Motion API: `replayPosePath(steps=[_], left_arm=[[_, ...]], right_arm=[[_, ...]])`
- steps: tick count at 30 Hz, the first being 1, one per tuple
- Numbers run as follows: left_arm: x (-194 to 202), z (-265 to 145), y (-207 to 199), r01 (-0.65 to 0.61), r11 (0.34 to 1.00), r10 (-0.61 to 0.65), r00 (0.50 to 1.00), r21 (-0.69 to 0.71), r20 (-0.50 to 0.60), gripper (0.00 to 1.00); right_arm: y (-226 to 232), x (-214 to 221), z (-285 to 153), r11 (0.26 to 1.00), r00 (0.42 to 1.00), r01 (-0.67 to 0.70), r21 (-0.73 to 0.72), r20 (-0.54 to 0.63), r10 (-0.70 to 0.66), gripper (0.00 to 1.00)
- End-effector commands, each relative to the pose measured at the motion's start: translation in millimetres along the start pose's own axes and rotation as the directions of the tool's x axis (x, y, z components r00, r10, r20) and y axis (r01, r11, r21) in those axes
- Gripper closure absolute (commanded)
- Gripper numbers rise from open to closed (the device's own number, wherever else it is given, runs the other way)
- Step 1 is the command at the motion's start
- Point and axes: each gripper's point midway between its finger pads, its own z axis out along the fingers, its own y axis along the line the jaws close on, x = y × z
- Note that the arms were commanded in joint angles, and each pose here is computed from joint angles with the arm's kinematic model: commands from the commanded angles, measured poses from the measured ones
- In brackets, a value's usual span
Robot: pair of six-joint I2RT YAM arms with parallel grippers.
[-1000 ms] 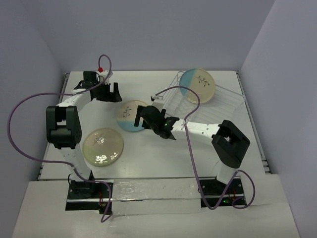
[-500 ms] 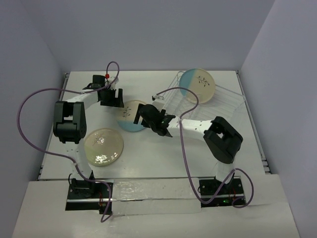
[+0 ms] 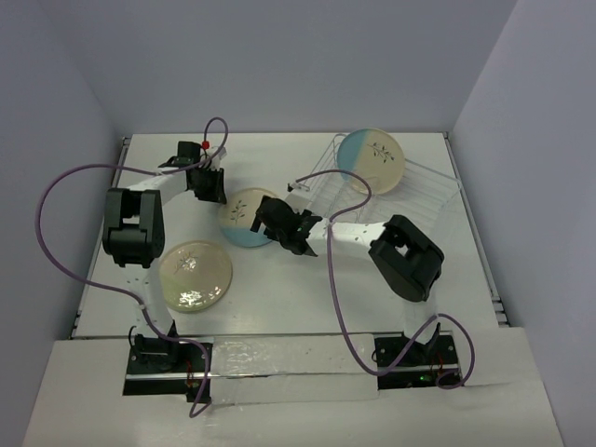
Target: Load the plates into the dish rack
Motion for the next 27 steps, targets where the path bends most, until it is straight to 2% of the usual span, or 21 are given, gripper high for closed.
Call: replayPosePath(steps=[1,3,8,12,18,22,27], left_arm=[[2,4,11,-0.024,0.999,0.022,0.999,-0.043,-0.030,0.76],[1,3,11,-0.028,0.999,0.027,0.999,-0.043,-0.026,0.83],[-1,2,6,-0.040,0.999,0.039,0.999,-0.020,-0.014,0.90],[3,5,9,-0.044,0.999,0.043,0.998,-0.027,-0.038,1.00],[5,4,12,-0.048,0.998,0.047,0.998,-0.043,-0.041,1.00],[6,8,4,-0.053,0.999,0.053,0.998,0.008,-0.040,1.00],[10,13,1,-0.051,0.998,0.052,0.997,0.036,-0.052,1.00]], right_arm=[[-7,-7,9,0.998,0.998,-0.034,0.048,0.049,0.031,0.00],[-7,-3,14,0.998,0.999,-0.025,0.060,0.040,0.022,0.00],[-8,3,25,0.995,1.000,-0.014,0.097,0.026,0.012,0.00],[-5,7,32,0.995,1.000,-0.023,0.102,0.018,0.021,0.00],[1,16,42,0.995,0.999,-0.034,0.098,-0.019,0.036,0.00],[10,14,44,0.995,0.998,-0.052,0.083,-0.014,0.053,0.00],[43,-28,32,0.993,0.989,-0.114,0.013,0.096,0.112,0.01]])
